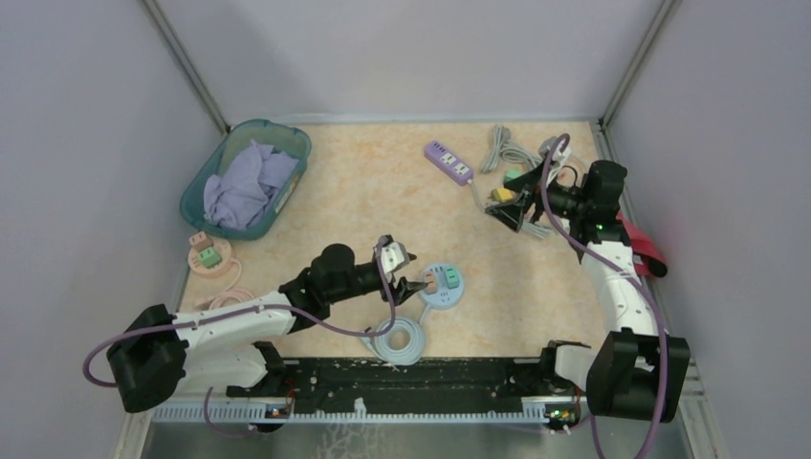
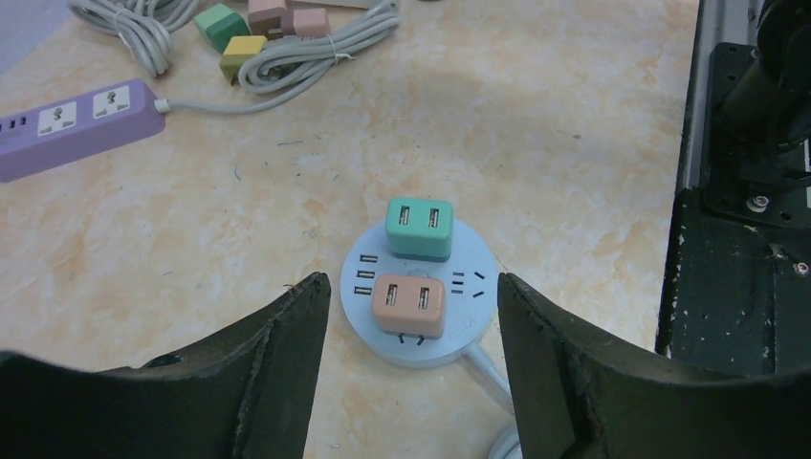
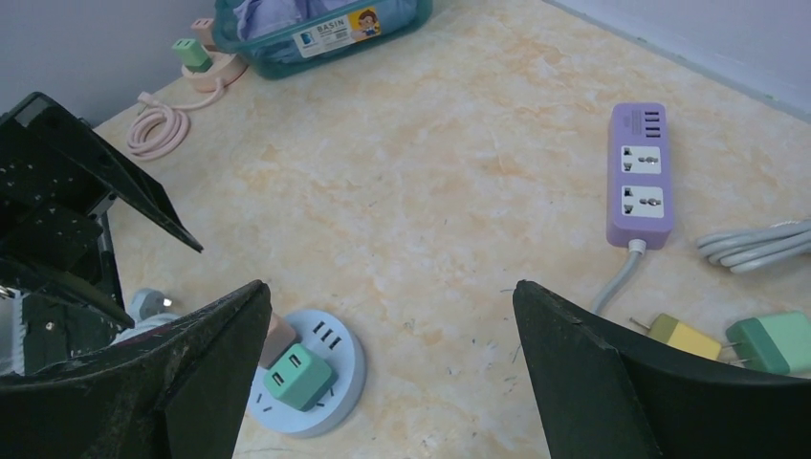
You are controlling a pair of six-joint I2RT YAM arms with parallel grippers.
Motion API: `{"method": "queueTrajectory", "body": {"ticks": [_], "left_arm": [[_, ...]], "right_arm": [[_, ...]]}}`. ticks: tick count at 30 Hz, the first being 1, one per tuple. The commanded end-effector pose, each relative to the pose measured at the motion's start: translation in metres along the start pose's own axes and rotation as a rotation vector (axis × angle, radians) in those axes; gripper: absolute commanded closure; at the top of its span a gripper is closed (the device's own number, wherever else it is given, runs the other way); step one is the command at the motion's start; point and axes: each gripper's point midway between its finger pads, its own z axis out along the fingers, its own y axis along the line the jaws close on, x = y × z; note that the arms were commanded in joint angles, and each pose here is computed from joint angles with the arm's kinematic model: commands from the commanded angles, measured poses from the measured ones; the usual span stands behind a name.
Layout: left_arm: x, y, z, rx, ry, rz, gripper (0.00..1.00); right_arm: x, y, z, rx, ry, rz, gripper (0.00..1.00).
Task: Pull the plug off the socket
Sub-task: Move the socket to the center of the board, then remove the plug from the socket.
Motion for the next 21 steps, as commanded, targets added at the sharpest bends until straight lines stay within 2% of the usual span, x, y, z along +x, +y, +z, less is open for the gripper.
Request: {"method": "queueTrajectory", "body": {"ticks": [1,4,12,17,21], "left_arm": [[-0.023,0.003,-0.011,-0.041,-0.113,-0.019,0.27],[-0.026,0.006,-0.019,-0.075,-0.157,-0.043,0.19],[-0.023,0.009,-0.036,-0.128,-0.227,-0.096,0.04],[-0.014,0.009,-0.036,-0.136,-0.213,-0.1,0.04],[-0.009,0.01,-0.035,-0.138,-0.206,-0.098,0.03]], "right_arm": [[-0.004,0.003,0.0,-0.027,-0.013,-0.062,0.03],[-0.002,0.003,0.0,-0.033,-0.011,-0.069,0.03],[0.002,0.009,0.0,-0.07,-0.009,-0.106,0.03],[0.004,0.015,0.001,-0.107,0.0,-0.147,0.03],[0.013,0.028,0.006,-0.175,0.049,-0.239,0.03]]}}
